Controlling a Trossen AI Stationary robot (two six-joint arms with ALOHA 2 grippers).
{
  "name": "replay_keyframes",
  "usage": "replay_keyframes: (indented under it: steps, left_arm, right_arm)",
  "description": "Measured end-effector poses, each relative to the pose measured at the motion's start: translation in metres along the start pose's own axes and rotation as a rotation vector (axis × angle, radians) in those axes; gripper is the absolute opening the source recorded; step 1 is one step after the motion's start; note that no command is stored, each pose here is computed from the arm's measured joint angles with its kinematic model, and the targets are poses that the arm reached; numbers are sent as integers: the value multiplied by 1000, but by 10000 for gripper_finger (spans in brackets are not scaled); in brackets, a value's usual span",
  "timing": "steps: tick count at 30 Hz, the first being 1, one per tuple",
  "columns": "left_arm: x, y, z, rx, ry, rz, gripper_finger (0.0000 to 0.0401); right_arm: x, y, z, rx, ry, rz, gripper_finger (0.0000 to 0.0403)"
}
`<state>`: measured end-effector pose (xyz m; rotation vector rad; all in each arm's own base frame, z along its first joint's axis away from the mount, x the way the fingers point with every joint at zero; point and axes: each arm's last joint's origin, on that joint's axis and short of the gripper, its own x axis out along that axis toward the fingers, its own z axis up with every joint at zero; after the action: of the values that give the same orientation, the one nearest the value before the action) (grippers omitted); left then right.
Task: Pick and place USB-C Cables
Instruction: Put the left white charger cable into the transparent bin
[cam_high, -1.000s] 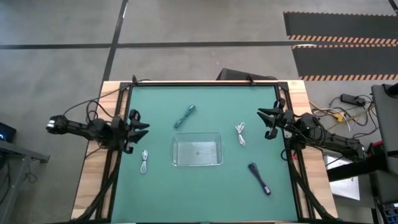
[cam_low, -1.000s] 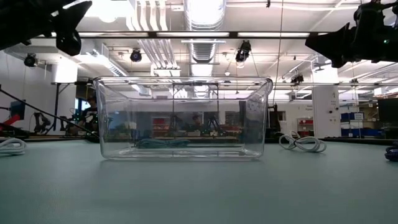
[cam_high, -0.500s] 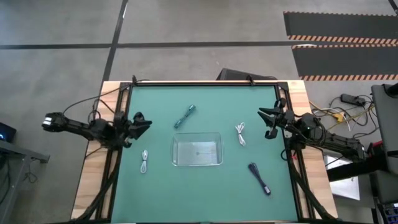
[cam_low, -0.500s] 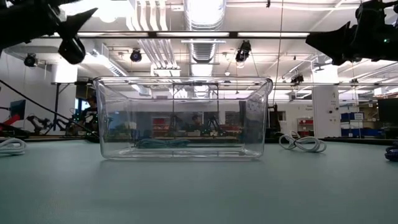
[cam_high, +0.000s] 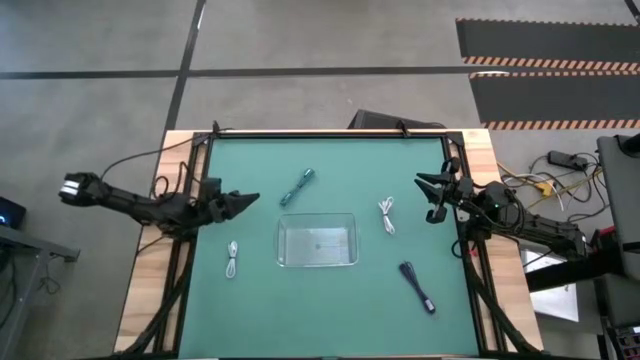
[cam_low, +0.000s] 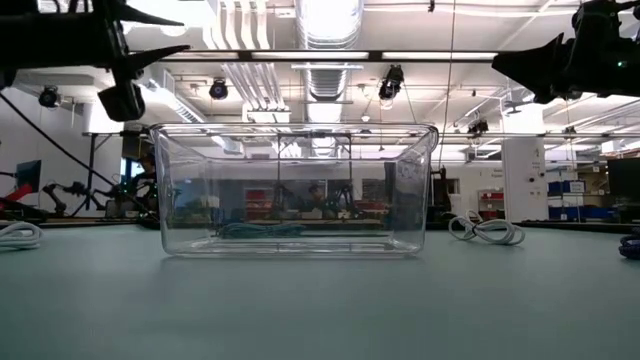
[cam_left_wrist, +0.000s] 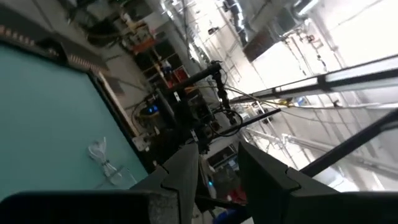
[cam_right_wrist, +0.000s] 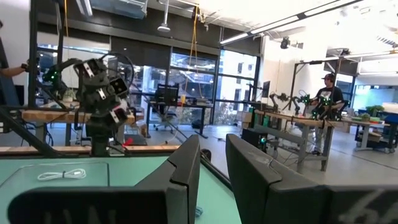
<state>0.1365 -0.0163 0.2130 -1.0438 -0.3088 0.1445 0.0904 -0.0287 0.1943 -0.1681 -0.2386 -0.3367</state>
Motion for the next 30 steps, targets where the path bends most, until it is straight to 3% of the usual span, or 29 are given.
replay_keyframes:
  steps: [5,10,17,21,30]
  left_arm:
    - [14,-12,-2,-88,73,75,99]
    - [28,-19,-9,-181,240,277,99]
    - [31,-26,-21,-325,558,764,99]
    - [27,-25,-28,-349,692,1042,99]
    - [25,-17,-39,-380,809,1247,99]
  right_arm:
    - [0,0,0,-1,0,0,68]
    - [0,0,0,-1,0,0,68]
    - [0,0,1,1,-1,0,68]
    - [0,0,1,1,-1,0,68]
    - [0,0,1,-1,-1,0,68]
